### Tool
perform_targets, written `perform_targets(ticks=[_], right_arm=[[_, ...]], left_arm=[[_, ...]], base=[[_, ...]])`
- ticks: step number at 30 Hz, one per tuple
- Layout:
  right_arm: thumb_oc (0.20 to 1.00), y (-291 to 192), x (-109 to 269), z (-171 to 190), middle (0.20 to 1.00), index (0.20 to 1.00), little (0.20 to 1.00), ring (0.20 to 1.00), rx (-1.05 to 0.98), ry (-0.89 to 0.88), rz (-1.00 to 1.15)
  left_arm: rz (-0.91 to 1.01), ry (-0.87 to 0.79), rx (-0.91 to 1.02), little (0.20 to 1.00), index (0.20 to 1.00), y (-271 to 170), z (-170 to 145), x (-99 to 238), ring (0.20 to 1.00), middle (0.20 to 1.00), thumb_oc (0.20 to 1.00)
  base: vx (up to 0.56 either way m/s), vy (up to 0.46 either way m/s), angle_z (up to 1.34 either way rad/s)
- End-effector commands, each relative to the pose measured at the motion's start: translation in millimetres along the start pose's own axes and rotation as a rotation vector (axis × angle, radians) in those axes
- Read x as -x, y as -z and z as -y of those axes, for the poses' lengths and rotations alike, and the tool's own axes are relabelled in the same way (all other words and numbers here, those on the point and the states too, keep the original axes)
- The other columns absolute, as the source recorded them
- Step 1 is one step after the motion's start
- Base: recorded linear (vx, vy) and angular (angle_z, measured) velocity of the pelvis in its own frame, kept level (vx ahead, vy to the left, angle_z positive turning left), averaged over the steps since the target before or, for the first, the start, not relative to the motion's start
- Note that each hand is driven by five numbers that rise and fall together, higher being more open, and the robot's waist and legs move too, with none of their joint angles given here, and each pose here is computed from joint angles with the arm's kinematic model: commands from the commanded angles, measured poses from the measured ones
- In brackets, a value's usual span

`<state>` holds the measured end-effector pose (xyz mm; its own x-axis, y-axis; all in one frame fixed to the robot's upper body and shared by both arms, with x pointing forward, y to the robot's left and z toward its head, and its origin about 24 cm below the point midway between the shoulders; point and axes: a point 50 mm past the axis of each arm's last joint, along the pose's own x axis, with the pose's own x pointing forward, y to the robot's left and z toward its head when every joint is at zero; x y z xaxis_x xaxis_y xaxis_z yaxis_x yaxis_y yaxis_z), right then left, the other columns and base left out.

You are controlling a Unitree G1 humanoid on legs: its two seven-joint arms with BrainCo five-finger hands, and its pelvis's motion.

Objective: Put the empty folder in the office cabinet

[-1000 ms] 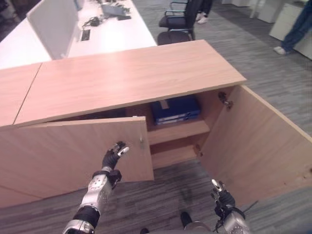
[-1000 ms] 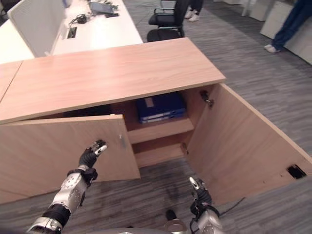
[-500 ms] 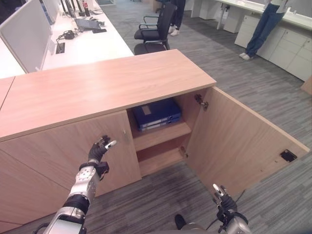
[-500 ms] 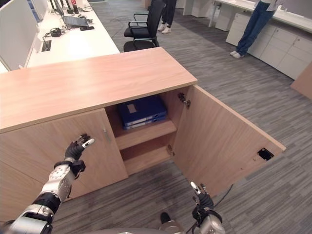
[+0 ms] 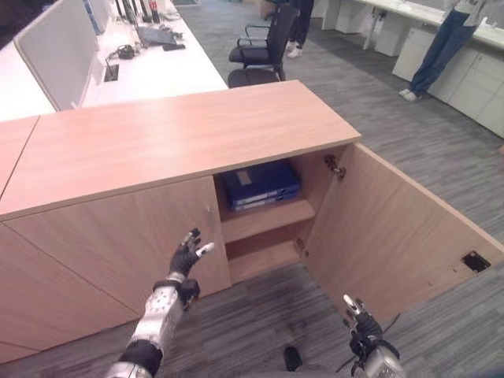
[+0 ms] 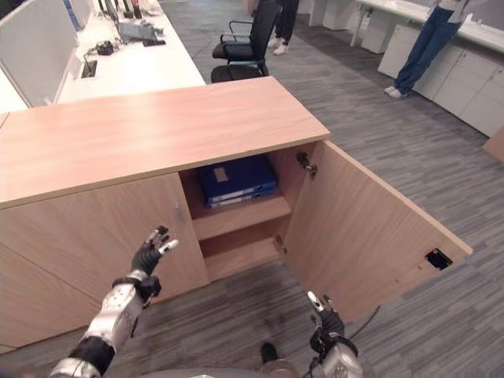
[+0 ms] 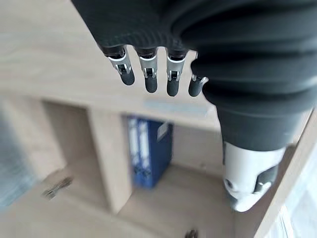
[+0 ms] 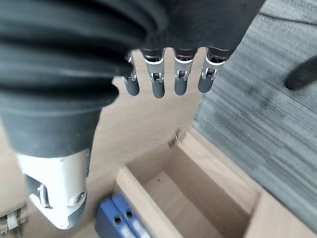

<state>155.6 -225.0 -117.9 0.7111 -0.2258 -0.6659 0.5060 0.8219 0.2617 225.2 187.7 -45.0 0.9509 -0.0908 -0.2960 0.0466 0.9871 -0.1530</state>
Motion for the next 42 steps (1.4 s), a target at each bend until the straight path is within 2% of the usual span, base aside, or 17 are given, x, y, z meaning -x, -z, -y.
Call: perform_targets(ticks=[1, 7, 22, 31, 35, 39, 42], right_arm=[[1.000, -20, -7, -15, 1.000, 1.000, 1.000, 1.000, 0.006, -0.042, 0.090], [1.000, -13, -6, -10, 1.000, 1.000, 1.000, 1.000, 0.018, -0.029, 0.049], [1.000, -32, -7, 3, 1.000, 1.000, 1.000, 1.000, 0.130, -0.037, 0.093], [1.000, -44, -13, 13, 1.000, 1.000, 1.000, 1.000, 0.125, 0.031, 0.108], [1.000, -64, -16, 23, 1.000, 1.000, 1.000, 1.000, 0.086, 0.084, 0.160], [1.000, -114, -20, 34, 1.000, 1.000, 1.000, 1.000, 0.085, 0.138, 0.287], [1.000, -130, -21, 37, 1.000, 1.000, 1.000, 1.000, 0.102, 0.157, 0.318]], left_arm=[[0.119, 0.119, -0.045, 1.000, 1.000, -31, 7, -11, 1.000, 1.000, 1.000], [0.110, 0.255, -0.023, 1.000, 1.000, -30, 27, -4, 1.000, 1.000, 1.000], [0.103, 0.235, 0.065, 1.000, 1.000, -24, 34, -6, 1.000, 1.000, 1.000], [0.084, 0.224, 0.086, 1.000, 1.000, -18, 34, -2, 1.000, 1.000, 1.000], [0.046, 0.217, 0.071, 1.000, 1.000, -9, 27, 5, 1.000, 1.000, 1.000], [0.007, 0.208, 0.041, 1.000, 1.000, -1, 17, 13, 1.000, 1.000, 1.000], [-0.005, 0.206, 0.037, 1.000, 1.000, 0, 14, 16, 1.000, 1.000, 1.000]], base=[[-0.05, -0.103, -0.32], [-0.01, -0.196, -0.47], [0.03, -0.209, -0.46], [0.09, -0.073, -0.59], [0.10, 0.026, -0.20], [0.05, 0.030, 0.07], [0.02, 0.018, 0.16]])
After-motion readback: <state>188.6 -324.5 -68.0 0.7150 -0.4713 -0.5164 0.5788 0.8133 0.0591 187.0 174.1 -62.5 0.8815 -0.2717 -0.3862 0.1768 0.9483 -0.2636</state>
